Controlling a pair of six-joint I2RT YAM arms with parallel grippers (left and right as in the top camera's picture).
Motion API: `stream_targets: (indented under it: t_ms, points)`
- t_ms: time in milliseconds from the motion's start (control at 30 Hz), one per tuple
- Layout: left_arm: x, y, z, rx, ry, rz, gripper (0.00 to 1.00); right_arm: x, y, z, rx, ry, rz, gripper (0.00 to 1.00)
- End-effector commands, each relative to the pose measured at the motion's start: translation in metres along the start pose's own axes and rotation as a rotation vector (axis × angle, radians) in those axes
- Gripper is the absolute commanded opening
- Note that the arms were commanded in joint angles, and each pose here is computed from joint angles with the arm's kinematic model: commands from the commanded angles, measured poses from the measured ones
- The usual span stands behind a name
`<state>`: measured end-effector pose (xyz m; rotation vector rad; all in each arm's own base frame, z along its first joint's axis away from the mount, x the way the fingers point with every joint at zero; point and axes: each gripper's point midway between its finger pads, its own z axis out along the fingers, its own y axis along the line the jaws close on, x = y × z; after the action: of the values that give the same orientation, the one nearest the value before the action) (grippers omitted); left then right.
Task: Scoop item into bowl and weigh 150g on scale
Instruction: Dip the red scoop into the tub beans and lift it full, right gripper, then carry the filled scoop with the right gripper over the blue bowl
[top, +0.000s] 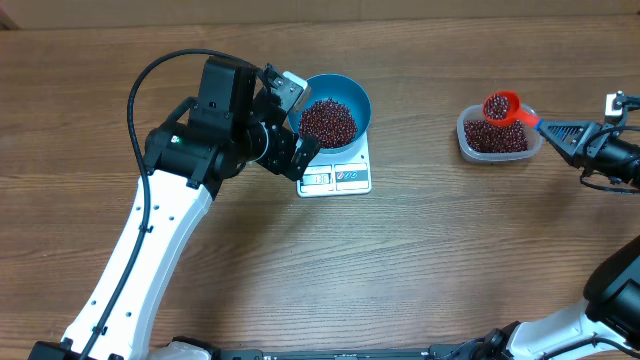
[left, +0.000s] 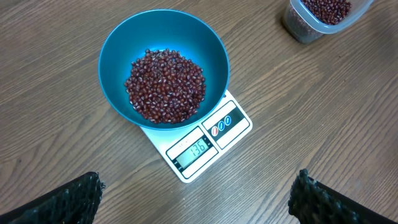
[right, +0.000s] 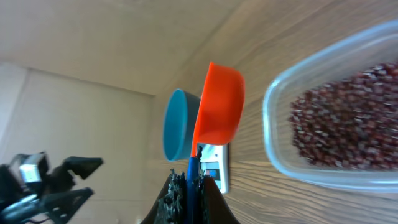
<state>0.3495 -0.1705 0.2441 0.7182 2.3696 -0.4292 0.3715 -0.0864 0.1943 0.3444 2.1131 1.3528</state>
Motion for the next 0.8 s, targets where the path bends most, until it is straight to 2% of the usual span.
stream_targets:
  t_ms: [0,233,567,767]
  points:
    - [-0.009,-0.005,-0.012,0.01,-0.039,0.032,1.0,0.001,0.023,0.007,-0.098,-0.004,-0.033,0.04]
    - [-0.009,-0.005,-0.012,0.01,-0.039,0.032,1.0,0.018,0.064,0.039,-0.143,0.093,-0.127,0.04]
    - [-0.009,-0.005,-0.012,0.01,-0.039,0.032,1.0,0.043,0.131,0.11,-0.236,0.27,-0.229,0.04]
    - [-0.009,-0.005,-0.012,0.01,-0.039,0.032,1.0,0.052,0.14,0.16,-0.135,0.304,-0.277,0.04]
